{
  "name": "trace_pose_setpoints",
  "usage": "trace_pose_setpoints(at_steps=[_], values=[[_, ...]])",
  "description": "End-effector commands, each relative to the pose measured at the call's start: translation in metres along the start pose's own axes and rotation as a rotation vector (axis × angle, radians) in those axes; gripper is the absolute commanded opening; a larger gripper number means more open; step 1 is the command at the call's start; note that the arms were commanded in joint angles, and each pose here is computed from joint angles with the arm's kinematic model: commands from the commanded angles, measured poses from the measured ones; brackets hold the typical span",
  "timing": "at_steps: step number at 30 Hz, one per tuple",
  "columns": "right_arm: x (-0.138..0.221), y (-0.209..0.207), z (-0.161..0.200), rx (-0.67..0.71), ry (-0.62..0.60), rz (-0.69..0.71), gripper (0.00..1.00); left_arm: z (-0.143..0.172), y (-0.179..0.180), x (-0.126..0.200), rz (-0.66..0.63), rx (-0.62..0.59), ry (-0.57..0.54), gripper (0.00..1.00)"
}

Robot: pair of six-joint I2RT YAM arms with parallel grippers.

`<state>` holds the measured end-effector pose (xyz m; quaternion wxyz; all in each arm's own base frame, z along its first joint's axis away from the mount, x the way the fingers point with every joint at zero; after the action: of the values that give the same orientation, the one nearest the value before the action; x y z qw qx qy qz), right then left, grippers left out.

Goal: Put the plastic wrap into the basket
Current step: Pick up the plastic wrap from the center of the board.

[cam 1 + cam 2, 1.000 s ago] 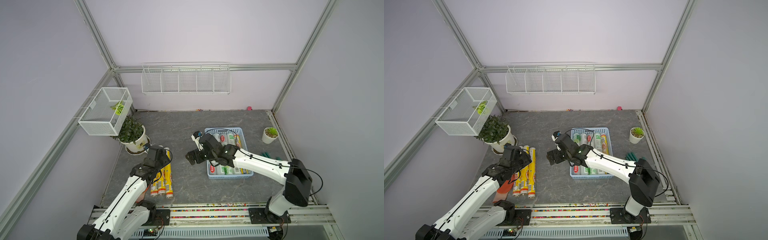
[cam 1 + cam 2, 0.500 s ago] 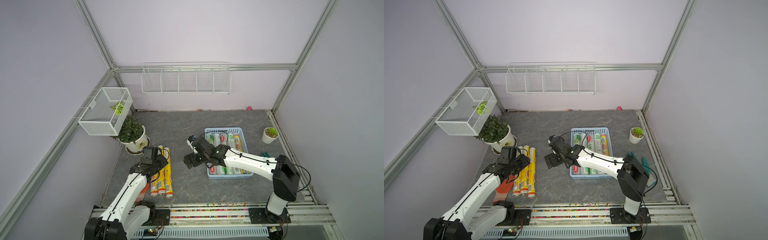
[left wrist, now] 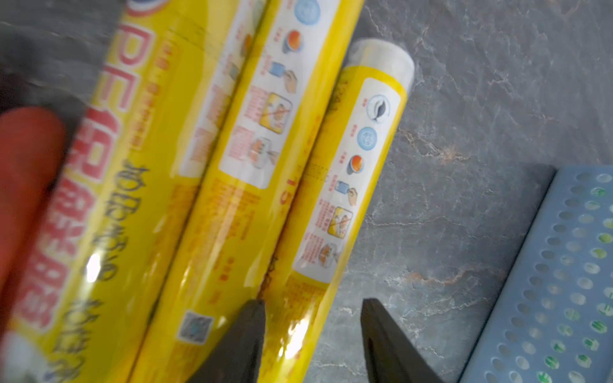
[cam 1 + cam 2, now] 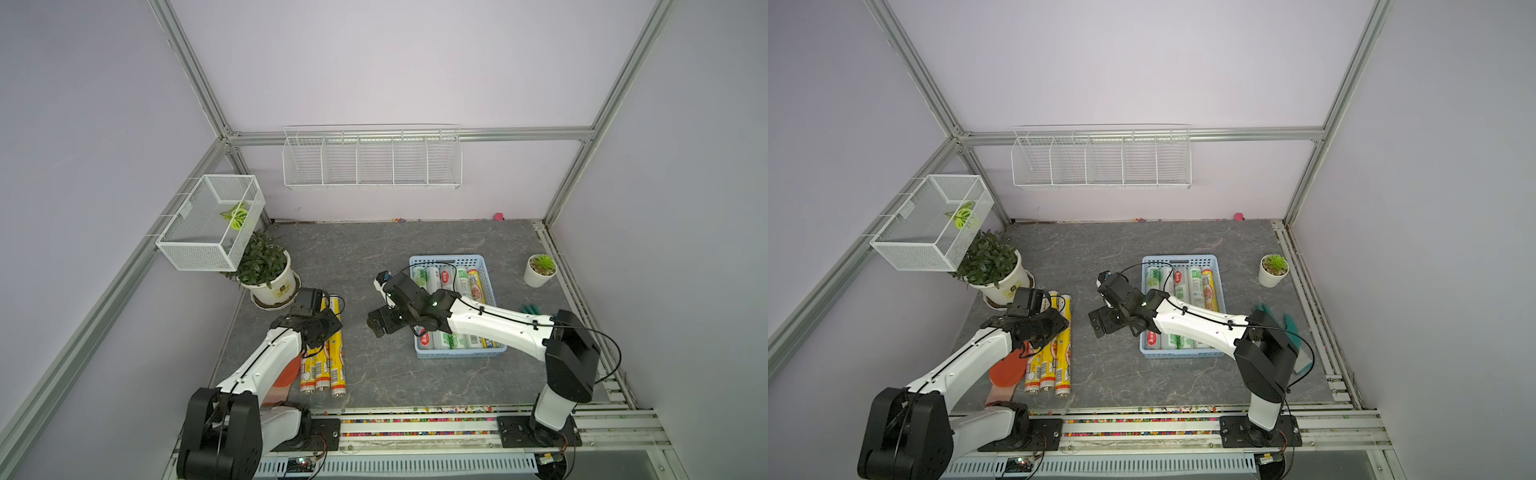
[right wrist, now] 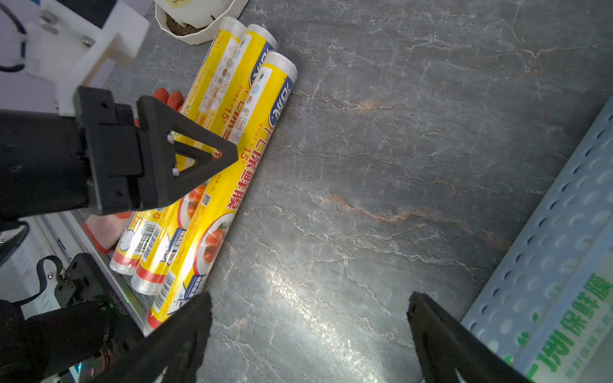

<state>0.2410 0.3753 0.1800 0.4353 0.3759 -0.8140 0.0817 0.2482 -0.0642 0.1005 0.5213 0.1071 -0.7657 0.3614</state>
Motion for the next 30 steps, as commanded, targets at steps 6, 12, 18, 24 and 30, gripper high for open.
trace_pose_setpoints(at_steps=[6,12,18,24,30], values=[[-0.004,-0.002,0.001,-0.006,0.010,0.021,0.97,-0.002,-0.003,-0.014,-0.029,-0.041,0.056,0.53],[-0.008,-0.003,0.003,-0.004,0.021,0.025,0.98,0.002,-0.004,-0.021,-0.053,-0.063,0.102,0.59],[-0.005,-0.008,0.003,-0.012,0.016,0.068,0.97,0.012,-0.009,-0.026,-0.216,-0.152,0.092,0.68],[0.005,-0.024,0.009,-0.067,-0.009,0.173,0.98,0.023,-0.009,-0.038,-0.283,-0.189,0.119,0.66],[0.015,-0.038,0.015,-0.125,-0.055,0.219,0.97,0.026,-0.007,-0.044,-0.330,-0.231,0.149,0.65]])
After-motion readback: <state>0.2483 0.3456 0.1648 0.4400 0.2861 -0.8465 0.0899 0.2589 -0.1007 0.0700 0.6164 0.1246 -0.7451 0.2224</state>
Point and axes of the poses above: each gripper's point midway between its finger pads, its own x axis back along the fingers, its own y axis along the line the jaws close on, z = x × y, the point moved 5 cm from there along x, back along the fingers, and after that the axes turned 8 degrees about x, right-handed, at the moved point
